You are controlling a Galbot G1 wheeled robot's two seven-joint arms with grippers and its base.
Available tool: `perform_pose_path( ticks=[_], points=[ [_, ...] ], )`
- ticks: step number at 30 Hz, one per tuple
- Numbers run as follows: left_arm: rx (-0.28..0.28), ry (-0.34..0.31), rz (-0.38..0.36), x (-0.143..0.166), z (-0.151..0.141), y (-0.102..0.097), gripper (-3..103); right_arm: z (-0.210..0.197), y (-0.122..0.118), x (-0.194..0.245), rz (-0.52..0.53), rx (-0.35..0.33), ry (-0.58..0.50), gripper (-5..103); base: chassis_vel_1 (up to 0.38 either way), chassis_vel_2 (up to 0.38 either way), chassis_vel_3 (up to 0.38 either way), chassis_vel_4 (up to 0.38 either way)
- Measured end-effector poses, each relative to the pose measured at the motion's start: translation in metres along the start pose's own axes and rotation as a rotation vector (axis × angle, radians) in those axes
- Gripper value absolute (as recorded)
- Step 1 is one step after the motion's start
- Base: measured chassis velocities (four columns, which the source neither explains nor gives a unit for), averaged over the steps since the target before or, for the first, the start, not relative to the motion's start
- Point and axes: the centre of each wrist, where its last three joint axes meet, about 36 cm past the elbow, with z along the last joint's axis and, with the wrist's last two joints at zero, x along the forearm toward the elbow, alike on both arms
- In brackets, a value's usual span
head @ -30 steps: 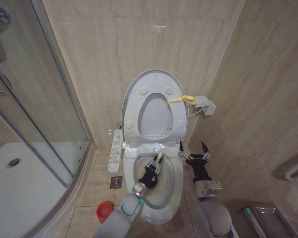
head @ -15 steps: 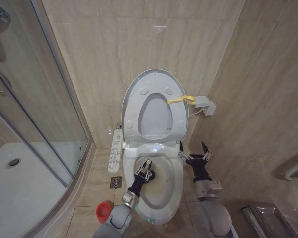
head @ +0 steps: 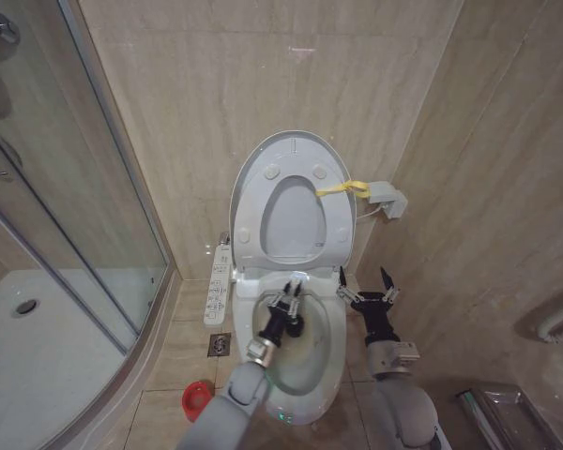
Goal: Open the toilet lid, clean the toilet bowl with a toilet brush, close the toilet lid, and flush.
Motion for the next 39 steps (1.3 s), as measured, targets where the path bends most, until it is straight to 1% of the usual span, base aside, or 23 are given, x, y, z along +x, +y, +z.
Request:
perform_pose_path(
  ticks=[1, 2, 4, 5, 7, 8, 10, 12, 14, 17, 19, 20, 21, 24, 26, 28, 30, 33, 35, 37, 38, 39],
  points=[
    [0.01, 0.003, 0.011, -0.003, 0.001, -0.008, 21, 0.0, 0.0, 0.0, 0.0, 0.0, 0.0, 100, 0.0, 0.0, 0.0, 0.0],
    [0.01, 0.003, 0.011, -0.003, 0.001, -0.008, 21, 0.0, 0.0, 0.0, 0.0, 0.0, 0.0, 100, 0.0, 0.0, 0.0, 0.0],
    [0.031, 0.004, 0.027, -0.009, 0.003, -0.023, 21, 0.0, 0.0, 0.0, 0.0, 0.0, 0.0, 100, 0.0, 0.0, 0.0, 0.0],
    [0.031, 0.004, 0.027, -0.009, 0.003, -0.023, 21, 0.0, 0.0, 0.0, 0.0, 0.0, 0.0, 100, 0.0, 0.0, 0.0, 0.0],
    [0.048, 0.003, 0.039, -0.017, 0.004, -0.035, 21, 0.0, 0.0, 0.0, 0.0, 0.0, 0.0, 100, 0.0, 0.0, 0.0, 0.0],
    [0.051, 0.005, 0.042, -0.02, 0.005, -0.037, 21, 0.0, 0.0, 0.0, 0.0, 0.0, 0.0, 100, 0.0, 0.0, 0.0, 0.0],
    [0.052, 0.011, 0.045, -0.02, 0.007, -0.038, 21, 0.0, 0.0, 0.0, 0.0, 0.0, 0.0, 100, 0.0, 0.0, 0.0, 0.0],
    [0.04, 0.04, 0.055, -0.015, 0.016, -0.038, 21, 0.0, 0.0, 0.0, 0.0, 0.0, 0.0, 100, 0.0, 0.0, 0.0, 0.0],
    [0.037, 0.043, 0.057, -0.016, 0.017, -0.037, 21, 0.0, 0.0, 0.0, 0.0, 0.0, 0.0, 100, 0.0, 0.0, 0.0, 0.0],
    [0.035, 0.036, 0.059, -0.022, 0.013, -0.036, 21, 0.0, 0.0, 0.0, 0.0, 0.0, 0.0, 100, 0.0, 0.0, 0.0, 0.0],
    [0.034, -0.003, 0.064, -0.039, 0.001, -0.036, 21, 0.0, 0.0, 0.0, 0.0, 0.0, 0.0, 100, 0.0, 0.0, 0.0, 0.0],
    [0.034, -0.003, 0.064, -0.039, 0.001, -0.036, 21, 0.0, 0.0, 0.0, 0.0, 0.0, 0.0, 100, 0.0, 0.0, 0.0, 0.0],
    [0.032, -0.018, 0.067, -0.045, -0.003, -0.036, 21, 0.0, 0.0, 0.0, 0.0, 0.0, 0.0, 100, 0.0, 0.0, 0.0, 0.0],
    [0.026, -0.008, 0.074, -0.047, 0.001, -0.035, 21, 0.0, 0.0, 0.0, 0.0, 0.0, 0.0, 100, 0.0, 0.0, 0.0, 0.0],
    [0.023, 0.024, 0.078, -0.042, 0.011, -0.034, 21, 0.0, 0.0, 0.0, 0.0, 0.0, 0.0, 100, 0.0, 0.0, 0.0, 0.0],
    [0.02, 0.033, 0.08, -0.041, 0.014, -0.033, 21, 0.0, 0.0, 0.0, 0.0, 0.0, 0.0, 100, 0.0, 0.0, 0.0, 0.0],
    [0.016, 0.03, 0.084, -0.045, 0.013, -0.031, 21, 0.0, 0.0, 0.0, 0.0, 0.0, 0.0, 100, 0.0, 0.0, 0.0, 0.0],
    [0.004, -0.003, 0.087, -0.063, 0.002, -0.023, 21, 0.0, 0.0, 0.0, 0.0, 0.0, 0.0, 100, 0.0, 0.0, 0.0, 0.0],
    [0.001, -0.007, 0.088, -0.067, 0.0, -0.021, 21, 0.0, 0.0, 0.0, 0.0, 0.0, 0.0, 100, 0.0, 0.0, 0.0, 0.0],
    [-0.002, 0.016, 0.106, -0.066, 0.005, -0.023, 21, 0.0, 0.0, 0.0, 0.0, 0.0, 0.0, 100, 0.0, 0.0, 0.0, 0.0],
    [-0.002, 0.016, 0.106, -0.066, 0.005, -0.023, 21, 0.0, 0.0, 0.0, 0.0, 0.0, 0.0, 100, 0.0, 0.0, 0.0, 0.0],
    [-0.003, 0.037, 0.119, -0.062, 0.011, -0.025, 21, 0.0, 0.0, 0.0, 0.0, 0.0, 0.0, 100, 0.0, 0.0, 0.0, 0.0]
  ],
)
